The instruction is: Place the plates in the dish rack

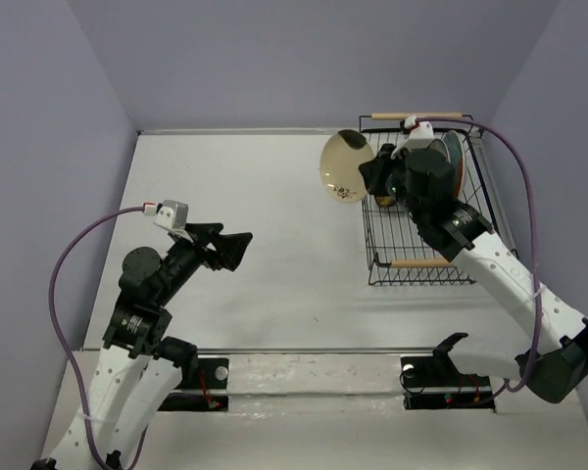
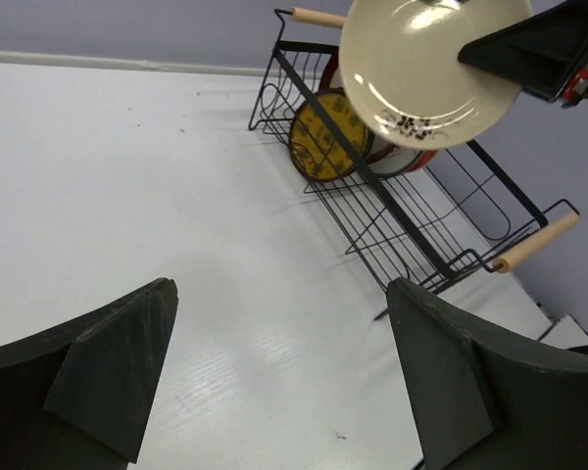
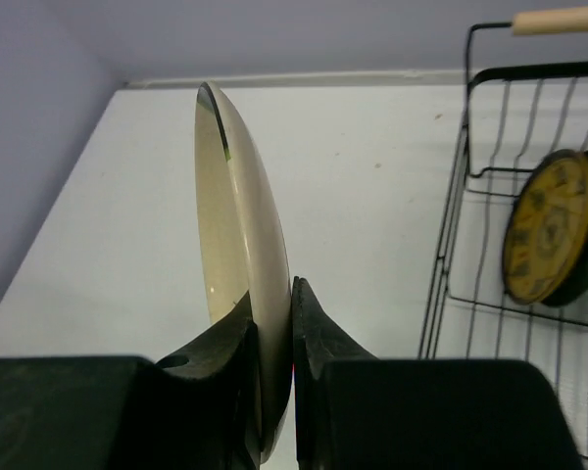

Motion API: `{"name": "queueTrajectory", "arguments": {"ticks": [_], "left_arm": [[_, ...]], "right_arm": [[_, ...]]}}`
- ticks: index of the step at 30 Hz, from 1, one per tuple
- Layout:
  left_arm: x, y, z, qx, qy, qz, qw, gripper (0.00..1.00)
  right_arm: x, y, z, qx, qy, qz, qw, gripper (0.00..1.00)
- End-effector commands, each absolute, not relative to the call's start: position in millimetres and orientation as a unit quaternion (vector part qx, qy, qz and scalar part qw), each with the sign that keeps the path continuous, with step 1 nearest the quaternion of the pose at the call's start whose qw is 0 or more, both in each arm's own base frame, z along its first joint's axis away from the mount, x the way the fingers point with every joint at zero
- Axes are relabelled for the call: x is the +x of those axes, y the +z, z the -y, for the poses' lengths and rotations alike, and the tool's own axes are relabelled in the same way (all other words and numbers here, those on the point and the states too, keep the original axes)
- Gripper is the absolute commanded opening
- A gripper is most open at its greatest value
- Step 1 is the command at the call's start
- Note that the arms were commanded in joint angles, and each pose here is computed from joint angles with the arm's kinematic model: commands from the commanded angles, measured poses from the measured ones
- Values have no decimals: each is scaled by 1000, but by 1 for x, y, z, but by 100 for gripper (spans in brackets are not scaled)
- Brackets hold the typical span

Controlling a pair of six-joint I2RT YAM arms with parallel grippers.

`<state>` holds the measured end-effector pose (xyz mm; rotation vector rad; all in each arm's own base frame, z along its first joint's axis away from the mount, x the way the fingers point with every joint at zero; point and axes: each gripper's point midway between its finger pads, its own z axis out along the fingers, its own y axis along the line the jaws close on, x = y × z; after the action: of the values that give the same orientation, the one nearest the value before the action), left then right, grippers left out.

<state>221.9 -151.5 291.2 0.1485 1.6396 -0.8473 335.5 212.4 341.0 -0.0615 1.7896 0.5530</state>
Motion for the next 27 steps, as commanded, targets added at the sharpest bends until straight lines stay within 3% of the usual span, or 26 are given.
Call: {"name": "queueTrajectory", "arguments": {"ticks": [1, 10, 27], "left_arm": [[227, 278, 130, 59, -297, -724, 619, 99], [221, 276, 133, 68, -307, -721, 618, 99], [214, 280, 136, 74, -318, -713, 621, 99]], "right_arm": [[377, 346, -138, 66, 68, -777, 623, 7], [441, 297, -85, 100, -97, -804, 577, 7], [500, 217, -93, 36, -162, -846, 507, 7]]}}
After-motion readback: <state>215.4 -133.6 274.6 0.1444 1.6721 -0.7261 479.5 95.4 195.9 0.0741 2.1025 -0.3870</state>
